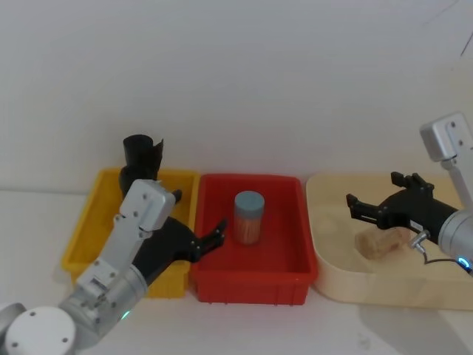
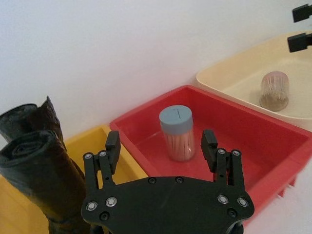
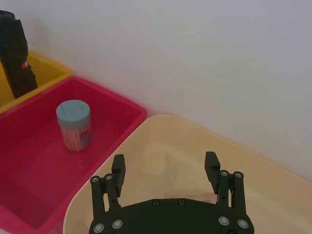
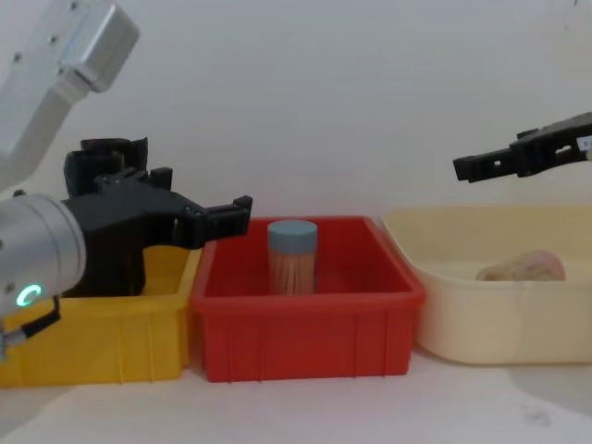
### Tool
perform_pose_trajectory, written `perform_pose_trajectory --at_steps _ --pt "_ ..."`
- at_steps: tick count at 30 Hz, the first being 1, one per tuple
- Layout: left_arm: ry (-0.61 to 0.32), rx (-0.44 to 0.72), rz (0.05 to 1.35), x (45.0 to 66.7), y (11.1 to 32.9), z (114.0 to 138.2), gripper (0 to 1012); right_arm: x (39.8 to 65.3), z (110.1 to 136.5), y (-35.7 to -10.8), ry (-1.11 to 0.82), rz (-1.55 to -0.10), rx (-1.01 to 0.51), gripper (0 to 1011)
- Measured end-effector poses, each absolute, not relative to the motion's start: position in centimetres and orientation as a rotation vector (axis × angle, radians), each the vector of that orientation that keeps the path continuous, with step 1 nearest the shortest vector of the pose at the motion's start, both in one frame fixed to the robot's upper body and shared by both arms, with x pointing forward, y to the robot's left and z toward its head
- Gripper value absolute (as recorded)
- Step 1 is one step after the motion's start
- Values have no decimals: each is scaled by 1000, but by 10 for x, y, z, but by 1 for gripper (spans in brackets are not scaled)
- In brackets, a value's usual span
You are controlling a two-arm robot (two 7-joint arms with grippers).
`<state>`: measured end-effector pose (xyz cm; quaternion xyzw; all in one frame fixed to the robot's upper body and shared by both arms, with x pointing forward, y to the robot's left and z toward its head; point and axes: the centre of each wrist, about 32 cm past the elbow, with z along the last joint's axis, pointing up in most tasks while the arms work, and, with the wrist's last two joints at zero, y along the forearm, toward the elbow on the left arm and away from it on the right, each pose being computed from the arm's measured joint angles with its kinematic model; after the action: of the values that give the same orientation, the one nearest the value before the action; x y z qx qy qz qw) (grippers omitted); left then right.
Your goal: Pick up the garbage bag with the one hand and transfer it to the other hand.
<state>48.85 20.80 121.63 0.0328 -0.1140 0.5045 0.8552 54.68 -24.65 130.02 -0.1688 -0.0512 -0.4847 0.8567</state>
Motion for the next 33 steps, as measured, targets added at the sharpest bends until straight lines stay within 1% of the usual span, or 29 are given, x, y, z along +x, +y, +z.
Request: perform_pose_trajectory --at_steps 4,10,14,21,27,33 --pt "-208 86 1045 482 216 1222 1000 547 1300 -247 -105 -1018 -358 1001" --pt "-150 125 1047 465 232 1231 1000 547 1299 -247 -103 -1018 -361 1001" --pt "-115 156 1069 453 243 1238 1000 546 1299 -247 -102 -1018 -362 1001" --pt "-86 199 1133 438 257 1246 1000 546 1299 -248 -101 -1018 -364 1001" --pt "-79 224 1190 435 265 1252 1000 546 1299 -248 -100 -1018 -365 1001" --pt "-85 237 1226 441 271 1257 1000 546 1299 -248 -99 -1018 -366 1001"
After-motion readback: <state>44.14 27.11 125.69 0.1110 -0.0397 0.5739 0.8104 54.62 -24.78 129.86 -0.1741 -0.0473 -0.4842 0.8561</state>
